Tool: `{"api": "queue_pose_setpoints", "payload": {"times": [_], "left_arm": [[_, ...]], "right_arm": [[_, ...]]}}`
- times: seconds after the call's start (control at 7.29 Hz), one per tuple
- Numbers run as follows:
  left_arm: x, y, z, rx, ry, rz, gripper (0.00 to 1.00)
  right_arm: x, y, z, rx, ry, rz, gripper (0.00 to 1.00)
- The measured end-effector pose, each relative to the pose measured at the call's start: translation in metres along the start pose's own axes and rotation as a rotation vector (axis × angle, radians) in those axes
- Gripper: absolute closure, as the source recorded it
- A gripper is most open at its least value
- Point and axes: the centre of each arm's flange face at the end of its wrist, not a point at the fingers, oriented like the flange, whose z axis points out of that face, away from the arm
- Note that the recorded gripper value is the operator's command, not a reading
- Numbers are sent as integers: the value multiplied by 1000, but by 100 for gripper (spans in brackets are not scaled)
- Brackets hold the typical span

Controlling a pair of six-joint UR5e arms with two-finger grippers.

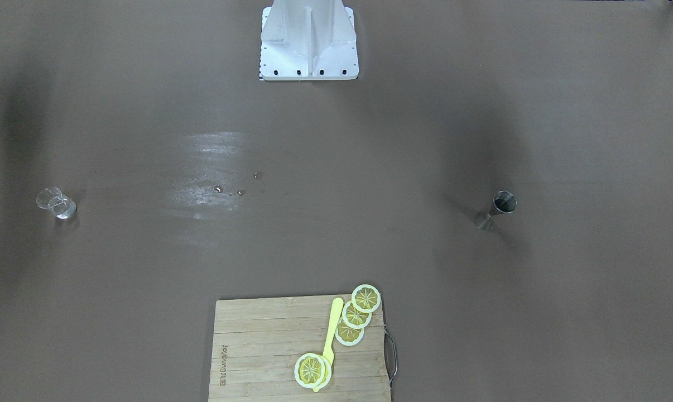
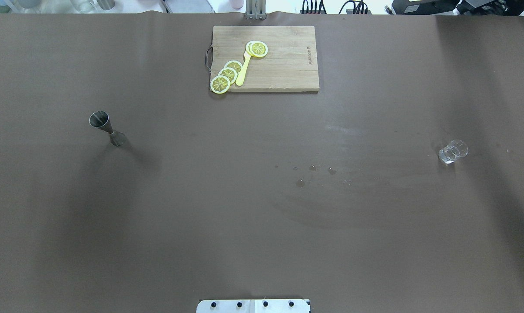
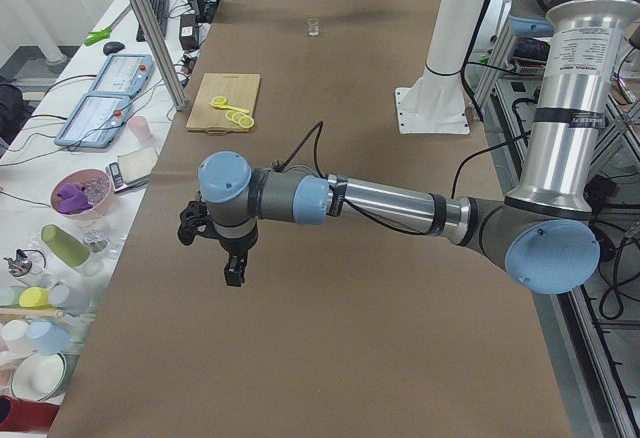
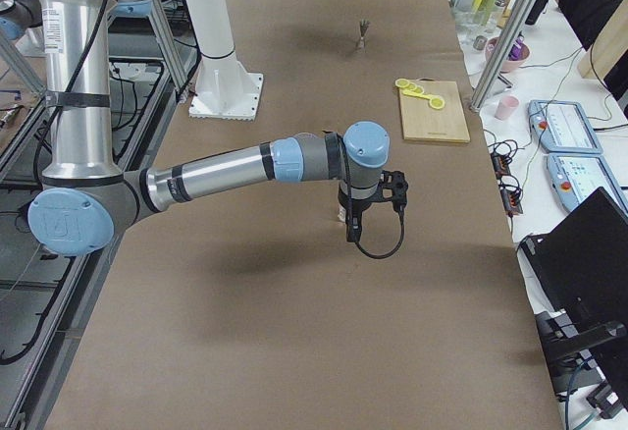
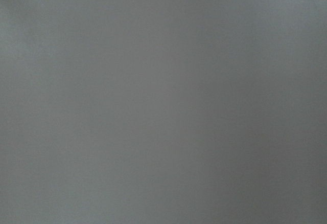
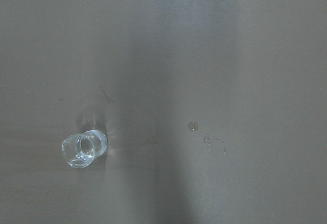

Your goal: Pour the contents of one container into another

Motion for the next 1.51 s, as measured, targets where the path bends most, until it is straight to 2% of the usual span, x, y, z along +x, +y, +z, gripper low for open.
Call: {"api": "queue_pose_setpoints", "payload": {"times": [0.27, 0.55, 0.96, 1.24, 1.51], "left_arm": [[57, -13, 4, 0, 19, 18, 2], [127, -40, 3, 10, 43, 32, 2], [232, -70, 9, 18, 94, 10, 2], [281, -76, 5, 80, 161, -66, 2], [315, -79, -9, 170, 237, -114, 2]], "right_arm": [[-1, 0, 0, 0, -3, 0, 0], [-1, -1, 0, 0, -5, 0, 0], [0, -1, 1, -2, -5, 1, 0], [0, -1, 1, -2, -5, 2, 0], [0, -1, 1, -2, -6, 2, 0]]}}
